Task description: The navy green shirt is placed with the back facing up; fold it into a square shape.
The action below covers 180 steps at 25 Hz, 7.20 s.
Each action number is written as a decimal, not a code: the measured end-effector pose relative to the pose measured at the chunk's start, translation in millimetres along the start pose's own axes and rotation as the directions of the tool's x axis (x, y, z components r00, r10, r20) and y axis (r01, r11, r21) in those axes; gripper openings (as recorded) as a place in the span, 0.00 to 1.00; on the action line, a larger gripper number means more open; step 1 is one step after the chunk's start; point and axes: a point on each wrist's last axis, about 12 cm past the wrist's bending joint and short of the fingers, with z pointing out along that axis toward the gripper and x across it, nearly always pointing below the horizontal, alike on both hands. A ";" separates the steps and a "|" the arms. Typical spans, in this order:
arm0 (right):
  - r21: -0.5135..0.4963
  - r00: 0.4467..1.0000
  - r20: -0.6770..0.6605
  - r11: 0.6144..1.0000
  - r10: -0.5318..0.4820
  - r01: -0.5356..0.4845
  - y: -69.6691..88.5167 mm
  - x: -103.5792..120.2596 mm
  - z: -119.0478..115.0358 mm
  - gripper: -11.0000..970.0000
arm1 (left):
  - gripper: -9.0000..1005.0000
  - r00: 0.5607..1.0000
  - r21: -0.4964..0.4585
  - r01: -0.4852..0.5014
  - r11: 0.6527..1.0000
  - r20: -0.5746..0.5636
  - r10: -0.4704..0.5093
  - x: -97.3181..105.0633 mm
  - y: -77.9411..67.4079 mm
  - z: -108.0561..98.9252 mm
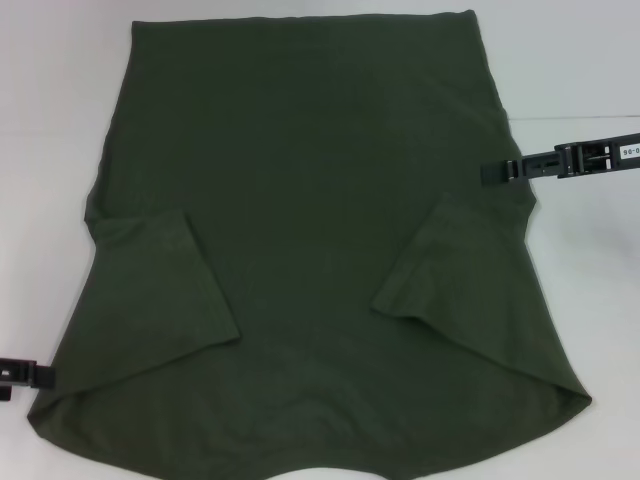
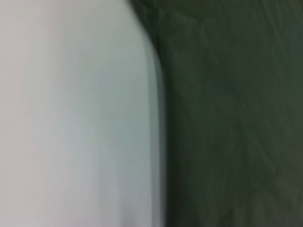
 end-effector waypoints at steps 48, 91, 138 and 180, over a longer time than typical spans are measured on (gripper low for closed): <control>0.007 1.000 0.010 1.000 -0.023 0.023 3.6 -4.3 11.7 0.87 | 0.85 0.994 0.012 -0.003 1.000 -0.106 0.004 -7.8 -11.9 29.6; 0.014 0.999 0.020 0.999 -0.045 0.044 5.5 -8.7 16.9 0.87 | 0.85 0.992 -0.038 0.009 0.999 -0.123 -0.013 -12.3 -9.7 22.9; 0.022 0.998 0.029 0.998 -0.058 0.057 7.1 -13.5 23.0 0.87 | 0.84 0.988 -0.040 0.001 0.999 -0.156 -0.008 -12.2 -11.1 27.8; 0.012 0.997 0.027 0.998 -0.067 0.066 9.6 -13.0 27.1 0.86 | 0.61 0.985 -0.009 -0.003 1.000 -0.172 0.001 -14.7 -18.1 44.8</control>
